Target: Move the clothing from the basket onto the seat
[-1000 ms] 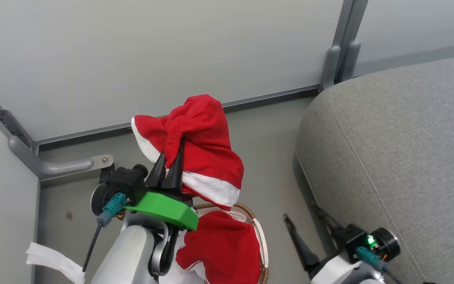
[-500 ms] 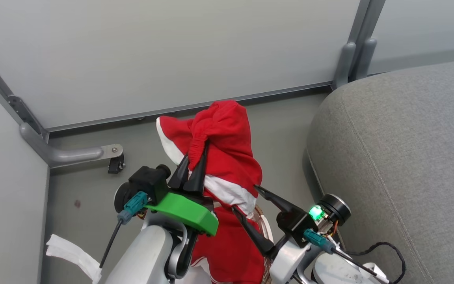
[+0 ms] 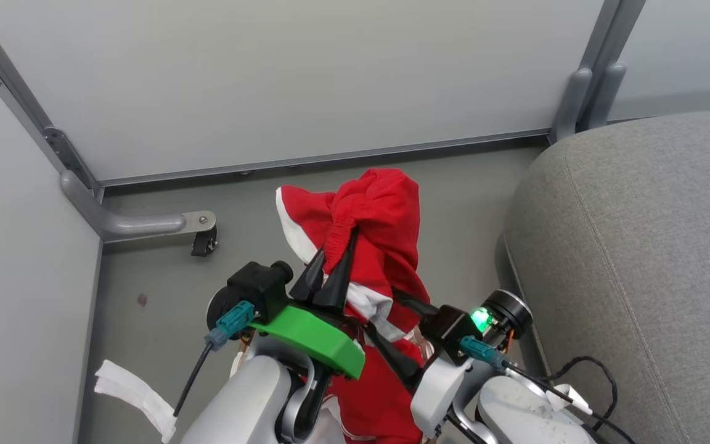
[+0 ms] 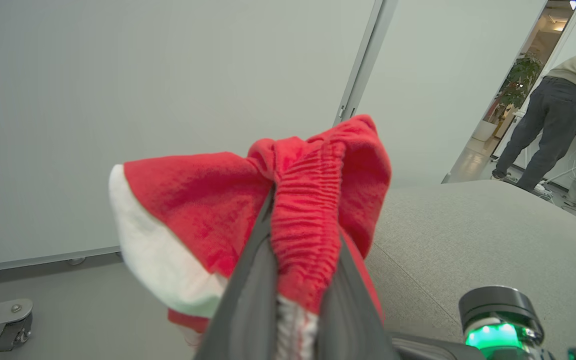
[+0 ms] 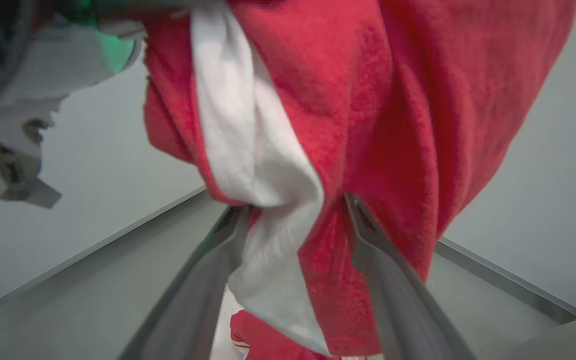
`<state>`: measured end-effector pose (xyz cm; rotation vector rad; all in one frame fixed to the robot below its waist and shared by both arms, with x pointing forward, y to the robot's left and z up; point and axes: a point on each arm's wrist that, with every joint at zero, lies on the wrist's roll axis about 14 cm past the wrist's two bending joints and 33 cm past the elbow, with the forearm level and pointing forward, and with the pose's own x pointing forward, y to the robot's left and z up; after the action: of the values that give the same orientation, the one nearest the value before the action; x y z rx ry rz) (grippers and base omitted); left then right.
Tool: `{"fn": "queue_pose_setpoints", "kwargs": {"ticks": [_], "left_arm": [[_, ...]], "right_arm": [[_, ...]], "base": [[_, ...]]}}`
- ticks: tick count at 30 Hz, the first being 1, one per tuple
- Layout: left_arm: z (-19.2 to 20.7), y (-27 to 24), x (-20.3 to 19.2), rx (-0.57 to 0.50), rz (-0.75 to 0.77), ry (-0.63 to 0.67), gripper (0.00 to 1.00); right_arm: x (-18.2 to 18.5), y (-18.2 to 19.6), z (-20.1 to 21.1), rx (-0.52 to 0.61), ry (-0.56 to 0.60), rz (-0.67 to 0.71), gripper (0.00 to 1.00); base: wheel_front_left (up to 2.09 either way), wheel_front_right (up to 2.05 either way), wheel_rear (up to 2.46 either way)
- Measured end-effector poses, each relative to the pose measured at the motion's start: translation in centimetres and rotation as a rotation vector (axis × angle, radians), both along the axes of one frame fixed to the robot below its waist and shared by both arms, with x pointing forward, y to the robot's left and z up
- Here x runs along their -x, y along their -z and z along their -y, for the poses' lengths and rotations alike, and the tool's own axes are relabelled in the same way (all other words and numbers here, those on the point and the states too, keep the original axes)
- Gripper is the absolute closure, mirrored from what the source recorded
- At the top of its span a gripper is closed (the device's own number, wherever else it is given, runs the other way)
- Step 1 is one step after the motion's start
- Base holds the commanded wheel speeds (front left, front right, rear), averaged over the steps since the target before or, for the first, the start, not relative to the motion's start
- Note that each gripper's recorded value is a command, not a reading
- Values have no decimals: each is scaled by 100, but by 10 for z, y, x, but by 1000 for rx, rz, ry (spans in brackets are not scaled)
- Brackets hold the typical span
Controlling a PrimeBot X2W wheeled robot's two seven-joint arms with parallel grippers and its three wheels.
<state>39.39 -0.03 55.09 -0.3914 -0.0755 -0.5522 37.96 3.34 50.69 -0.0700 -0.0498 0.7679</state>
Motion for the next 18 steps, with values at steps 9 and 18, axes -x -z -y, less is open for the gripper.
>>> {"fn": "queue_pose_setpoints", "kwargs": {"ticks": [9,18], "left_arm": [[0,-1,2,18,-13,-3,100],[2,5,-3,27,-42,-9,100]], "right_arm": [[1,15,16,-49,68,-88,100],[4,31,50,-79,192,-144,100]], "base": [[0,0,0],[0,0,0]]}}
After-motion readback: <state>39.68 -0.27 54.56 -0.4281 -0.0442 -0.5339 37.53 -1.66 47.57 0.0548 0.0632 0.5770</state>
